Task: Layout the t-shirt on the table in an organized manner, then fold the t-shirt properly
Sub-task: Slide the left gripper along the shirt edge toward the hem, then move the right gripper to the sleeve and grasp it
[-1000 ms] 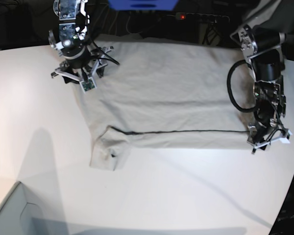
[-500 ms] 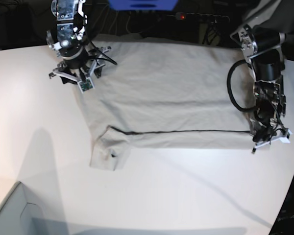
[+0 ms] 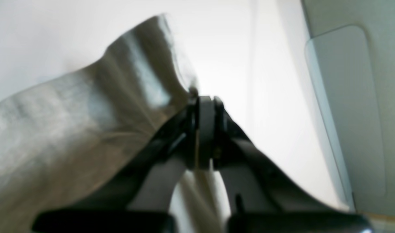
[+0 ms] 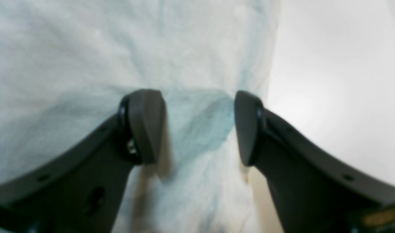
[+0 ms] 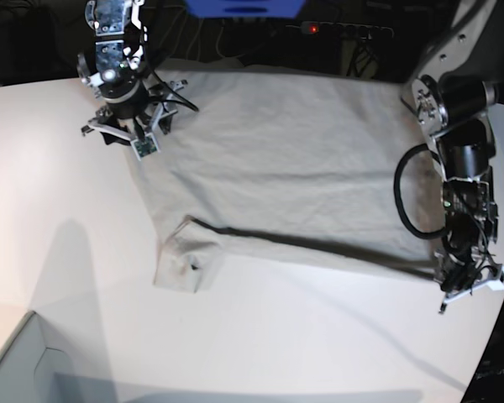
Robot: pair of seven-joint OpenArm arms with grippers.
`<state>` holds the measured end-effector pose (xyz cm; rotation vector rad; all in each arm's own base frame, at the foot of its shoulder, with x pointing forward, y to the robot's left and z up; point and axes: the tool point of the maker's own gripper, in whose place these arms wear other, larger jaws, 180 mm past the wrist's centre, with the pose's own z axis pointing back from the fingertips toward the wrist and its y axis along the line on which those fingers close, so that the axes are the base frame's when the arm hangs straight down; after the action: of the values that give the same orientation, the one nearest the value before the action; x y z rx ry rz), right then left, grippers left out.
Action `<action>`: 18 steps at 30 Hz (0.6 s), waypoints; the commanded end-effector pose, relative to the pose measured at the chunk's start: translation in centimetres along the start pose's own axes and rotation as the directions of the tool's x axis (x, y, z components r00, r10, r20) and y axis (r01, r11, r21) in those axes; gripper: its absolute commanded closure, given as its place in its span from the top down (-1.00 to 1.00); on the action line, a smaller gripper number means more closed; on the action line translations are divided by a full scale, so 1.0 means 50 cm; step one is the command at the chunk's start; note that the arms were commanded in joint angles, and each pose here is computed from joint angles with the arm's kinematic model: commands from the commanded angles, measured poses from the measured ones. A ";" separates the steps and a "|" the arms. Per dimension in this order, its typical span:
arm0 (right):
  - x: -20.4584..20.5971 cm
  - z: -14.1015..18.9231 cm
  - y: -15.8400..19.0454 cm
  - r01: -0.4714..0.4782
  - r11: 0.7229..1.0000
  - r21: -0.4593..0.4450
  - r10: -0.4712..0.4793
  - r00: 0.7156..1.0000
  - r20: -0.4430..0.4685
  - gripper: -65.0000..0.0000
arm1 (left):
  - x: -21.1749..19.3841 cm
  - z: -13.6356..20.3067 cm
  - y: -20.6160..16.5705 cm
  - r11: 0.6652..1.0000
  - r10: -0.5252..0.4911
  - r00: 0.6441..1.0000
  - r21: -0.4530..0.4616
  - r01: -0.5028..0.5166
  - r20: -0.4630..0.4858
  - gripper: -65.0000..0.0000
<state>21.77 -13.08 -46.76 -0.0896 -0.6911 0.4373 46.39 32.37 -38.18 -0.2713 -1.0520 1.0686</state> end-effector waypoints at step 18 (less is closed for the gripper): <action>0.035 -0.001 -0.012 -0.013 1.000 -0.012 0.014 0.999 0.046 0.08 | 0.028 -0.021 -0.055 0.999 0.032 0.999 -0.026 -0.031 0.005 0.32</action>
<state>22.42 -13.07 -46.50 -0.0957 -0.6992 0.4408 47.55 31.67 -38.68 -0.2908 -1.0036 1.0926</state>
